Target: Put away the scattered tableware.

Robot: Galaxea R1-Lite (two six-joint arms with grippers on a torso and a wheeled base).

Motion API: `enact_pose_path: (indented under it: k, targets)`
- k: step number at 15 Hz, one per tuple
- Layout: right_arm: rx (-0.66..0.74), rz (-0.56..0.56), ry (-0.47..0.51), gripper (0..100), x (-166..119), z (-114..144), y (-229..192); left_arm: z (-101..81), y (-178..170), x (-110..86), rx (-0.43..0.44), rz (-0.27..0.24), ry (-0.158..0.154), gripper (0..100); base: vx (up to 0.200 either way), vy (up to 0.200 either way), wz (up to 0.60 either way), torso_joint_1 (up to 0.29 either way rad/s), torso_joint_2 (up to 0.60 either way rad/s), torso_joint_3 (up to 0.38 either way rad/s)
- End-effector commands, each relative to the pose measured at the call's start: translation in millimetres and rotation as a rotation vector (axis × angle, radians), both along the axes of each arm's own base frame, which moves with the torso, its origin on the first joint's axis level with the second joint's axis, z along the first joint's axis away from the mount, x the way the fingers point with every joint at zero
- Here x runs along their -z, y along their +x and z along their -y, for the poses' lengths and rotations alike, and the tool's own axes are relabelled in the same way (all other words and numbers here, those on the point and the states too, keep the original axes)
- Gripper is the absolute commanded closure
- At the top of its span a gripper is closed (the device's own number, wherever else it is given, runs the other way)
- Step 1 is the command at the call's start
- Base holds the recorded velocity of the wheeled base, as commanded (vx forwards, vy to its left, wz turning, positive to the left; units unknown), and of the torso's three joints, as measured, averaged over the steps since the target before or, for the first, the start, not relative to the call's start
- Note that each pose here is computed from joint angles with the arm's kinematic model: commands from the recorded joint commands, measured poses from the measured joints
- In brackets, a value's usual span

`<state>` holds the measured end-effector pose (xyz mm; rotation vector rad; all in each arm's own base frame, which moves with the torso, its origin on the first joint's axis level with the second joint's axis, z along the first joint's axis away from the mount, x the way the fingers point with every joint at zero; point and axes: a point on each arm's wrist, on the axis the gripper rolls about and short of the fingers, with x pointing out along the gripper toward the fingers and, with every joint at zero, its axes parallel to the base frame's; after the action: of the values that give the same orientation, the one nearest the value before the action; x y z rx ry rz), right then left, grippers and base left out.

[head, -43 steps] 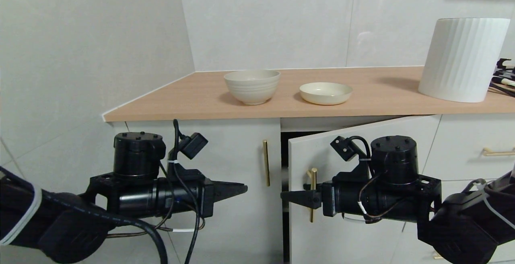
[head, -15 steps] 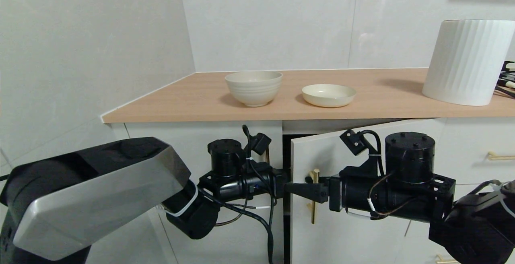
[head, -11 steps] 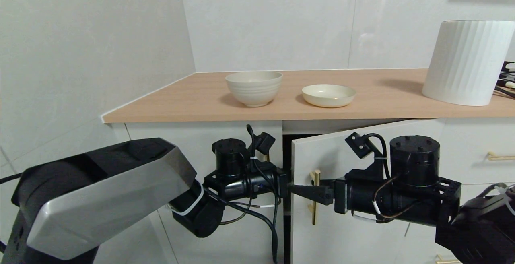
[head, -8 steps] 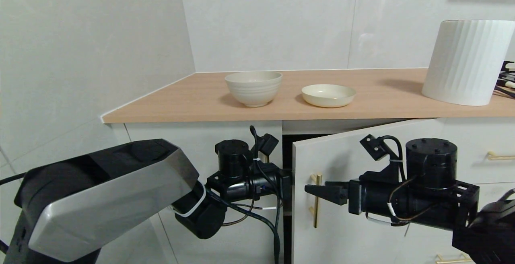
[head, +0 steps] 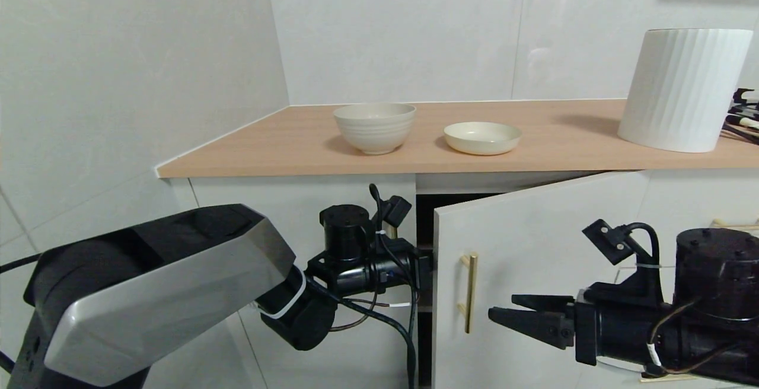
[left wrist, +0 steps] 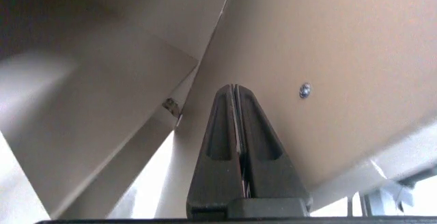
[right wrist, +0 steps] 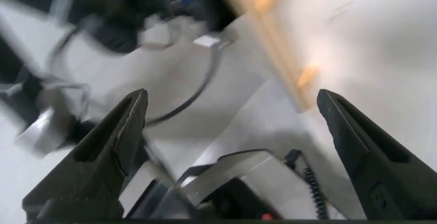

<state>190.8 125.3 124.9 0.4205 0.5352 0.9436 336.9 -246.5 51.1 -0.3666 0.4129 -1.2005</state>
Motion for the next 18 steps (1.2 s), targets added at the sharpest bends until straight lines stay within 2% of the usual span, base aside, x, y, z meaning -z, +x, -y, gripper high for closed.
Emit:
enact_pose_path:
  k: [1,4,8,12,18]
  targets:
    - [-0.025,0.017,0.015,0,-5,4,-8,2.5,1,3.9,0.004,-0.013,-0.002,100,-0.200,0.000,0.00,-0.007,0.00,0.002]
    - [-0.028,0.030,0.023,0,-8,6,-12,5.9,6,4.3,-0.004,-0.005,-0.010,100,0.000,0.000,0.00,0.000,0.00,0.000]
    - [-0.052,0.023,0.020,0,-7,3,-16,9.5,6,8.6,0.002,-0.010,-0.007,100,0.000,0.000,0.00,0.000,0.00,0.000]
    - [-0.065,0.014,0.015,0,-5,1,-17,11.8,8,4.3,0.004,-0.009,-0.009,100,-0.200,0.000,0.00,0.005,0.00,0.002]
    - [-0.074,0.011,0.011,0,-4,-1,-20,21.2,12,-0.8,0.016,-0.016,-0.005,100,0.000,0.000,0.00,0.000,0.00,0.000]
